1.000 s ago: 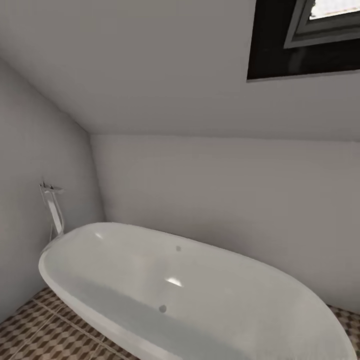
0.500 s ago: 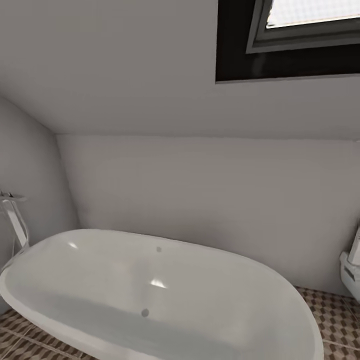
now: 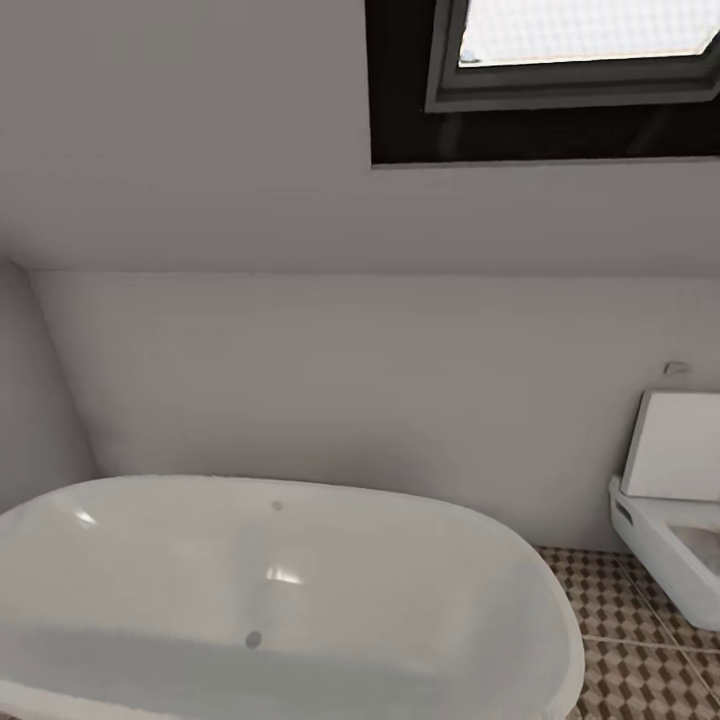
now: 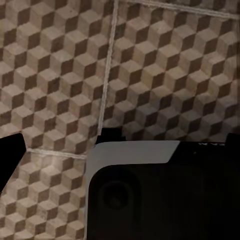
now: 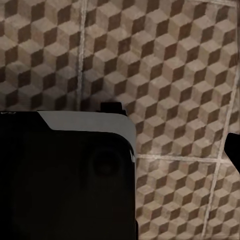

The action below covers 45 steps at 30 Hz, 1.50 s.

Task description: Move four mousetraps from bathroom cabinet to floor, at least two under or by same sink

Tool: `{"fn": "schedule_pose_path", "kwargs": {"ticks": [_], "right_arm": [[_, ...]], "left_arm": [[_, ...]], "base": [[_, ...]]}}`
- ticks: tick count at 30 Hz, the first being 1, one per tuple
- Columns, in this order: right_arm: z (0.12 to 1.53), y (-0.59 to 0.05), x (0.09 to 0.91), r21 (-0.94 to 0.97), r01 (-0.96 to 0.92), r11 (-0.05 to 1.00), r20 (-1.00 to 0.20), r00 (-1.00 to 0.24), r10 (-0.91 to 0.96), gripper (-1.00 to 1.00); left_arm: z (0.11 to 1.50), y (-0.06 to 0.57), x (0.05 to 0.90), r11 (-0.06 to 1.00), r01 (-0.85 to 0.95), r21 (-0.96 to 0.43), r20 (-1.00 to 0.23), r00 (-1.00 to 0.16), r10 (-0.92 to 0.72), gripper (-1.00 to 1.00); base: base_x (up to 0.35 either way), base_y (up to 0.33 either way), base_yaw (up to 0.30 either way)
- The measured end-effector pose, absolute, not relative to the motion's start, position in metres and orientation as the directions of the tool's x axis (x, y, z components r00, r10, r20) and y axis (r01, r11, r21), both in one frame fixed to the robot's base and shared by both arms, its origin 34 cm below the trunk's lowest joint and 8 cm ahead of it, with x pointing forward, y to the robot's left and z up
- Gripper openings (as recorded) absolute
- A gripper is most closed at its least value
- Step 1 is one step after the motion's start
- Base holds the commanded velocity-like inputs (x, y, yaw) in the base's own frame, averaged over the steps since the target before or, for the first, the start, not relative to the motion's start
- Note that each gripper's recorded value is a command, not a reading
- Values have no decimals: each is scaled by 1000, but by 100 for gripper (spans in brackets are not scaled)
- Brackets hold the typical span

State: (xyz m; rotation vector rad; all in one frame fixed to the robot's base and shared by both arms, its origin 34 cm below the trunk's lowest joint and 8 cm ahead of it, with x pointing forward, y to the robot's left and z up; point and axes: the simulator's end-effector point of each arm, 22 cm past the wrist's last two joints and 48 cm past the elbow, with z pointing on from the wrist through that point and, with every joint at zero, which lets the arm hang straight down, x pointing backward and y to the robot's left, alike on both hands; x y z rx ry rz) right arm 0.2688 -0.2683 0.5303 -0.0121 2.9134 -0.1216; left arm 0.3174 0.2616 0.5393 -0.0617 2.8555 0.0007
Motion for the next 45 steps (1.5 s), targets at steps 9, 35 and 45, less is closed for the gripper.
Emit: {"fn": "schedule_pose_path", "kwargs": {"ticks": [9, 35, 45], "right_arm": [[530, -268, 269, -83, 1, 997, -223, -975, -18, 100], [530, -268, 269, -83, 1, 997, -224, -975, -17, 100], [530, -268, 269, -83, 1, 997, -224, -974, -17, 100]], "left_arm": [[539, 262, 317, 999, -42, -6, -282, -959, -42, 100], [539, 262, 317, 999, -42, -6, -282, -959, -42, 100], [539, 262, 317, 999, -42, -6, -282, -959, -42, 100]], "base": [[0, 0, -296], [0, 0, -296], [0, 0, -296]]}}
